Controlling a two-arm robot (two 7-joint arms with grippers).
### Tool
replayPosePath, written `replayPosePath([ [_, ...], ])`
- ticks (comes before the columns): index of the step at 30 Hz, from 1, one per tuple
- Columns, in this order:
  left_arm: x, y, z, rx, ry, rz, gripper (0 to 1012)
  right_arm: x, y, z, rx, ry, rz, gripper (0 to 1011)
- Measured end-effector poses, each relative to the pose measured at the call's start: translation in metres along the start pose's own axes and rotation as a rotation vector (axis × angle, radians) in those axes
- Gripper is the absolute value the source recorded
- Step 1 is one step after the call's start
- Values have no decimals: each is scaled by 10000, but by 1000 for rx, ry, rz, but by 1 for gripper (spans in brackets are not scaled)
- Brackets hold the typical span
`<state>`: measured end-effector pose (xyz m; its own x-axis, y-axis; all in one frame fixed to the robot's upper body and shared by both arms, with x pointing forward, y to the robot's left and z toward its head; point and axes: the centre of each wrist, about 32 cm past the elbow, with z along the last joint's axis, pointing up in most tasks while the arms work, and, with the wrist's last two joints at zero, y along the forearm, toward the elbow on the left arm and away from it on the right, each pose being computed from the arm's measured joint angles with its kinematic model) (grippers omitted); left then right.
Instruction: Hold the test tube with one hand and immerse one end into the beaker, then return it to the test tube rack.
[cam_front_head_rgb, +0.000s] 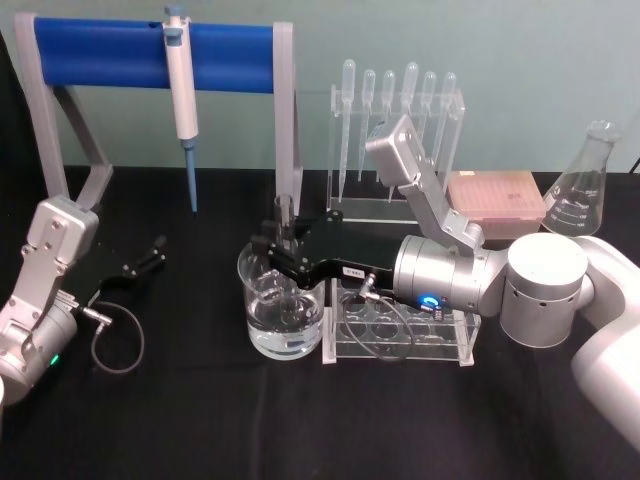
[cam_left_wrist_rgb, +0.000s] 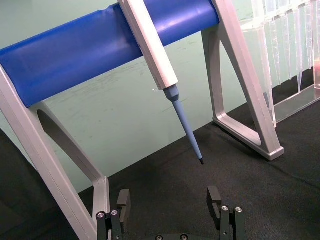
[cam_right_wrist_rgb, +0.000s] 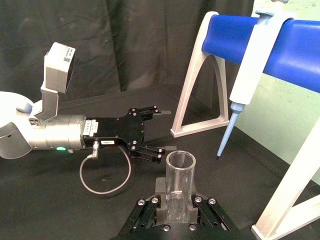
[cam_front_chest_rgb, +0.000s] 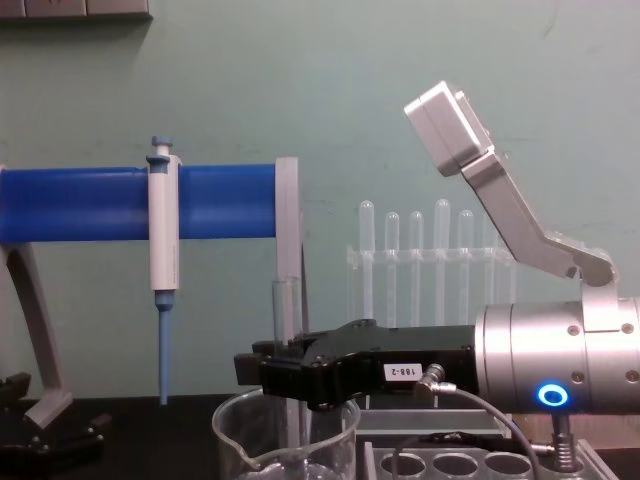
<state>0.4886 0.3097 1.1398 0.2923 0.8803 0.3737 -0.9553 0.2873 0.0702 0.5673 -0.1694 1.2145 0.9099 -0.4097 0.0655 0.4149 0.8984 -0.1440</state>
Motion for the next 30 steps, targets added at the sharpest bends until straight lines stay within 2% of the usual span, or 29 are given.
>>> replayPosePath([
  [30, 0, 0, 0, 0, 0, 0, 1000, 0, 0, 0, 0, 0, 0, 224],
])
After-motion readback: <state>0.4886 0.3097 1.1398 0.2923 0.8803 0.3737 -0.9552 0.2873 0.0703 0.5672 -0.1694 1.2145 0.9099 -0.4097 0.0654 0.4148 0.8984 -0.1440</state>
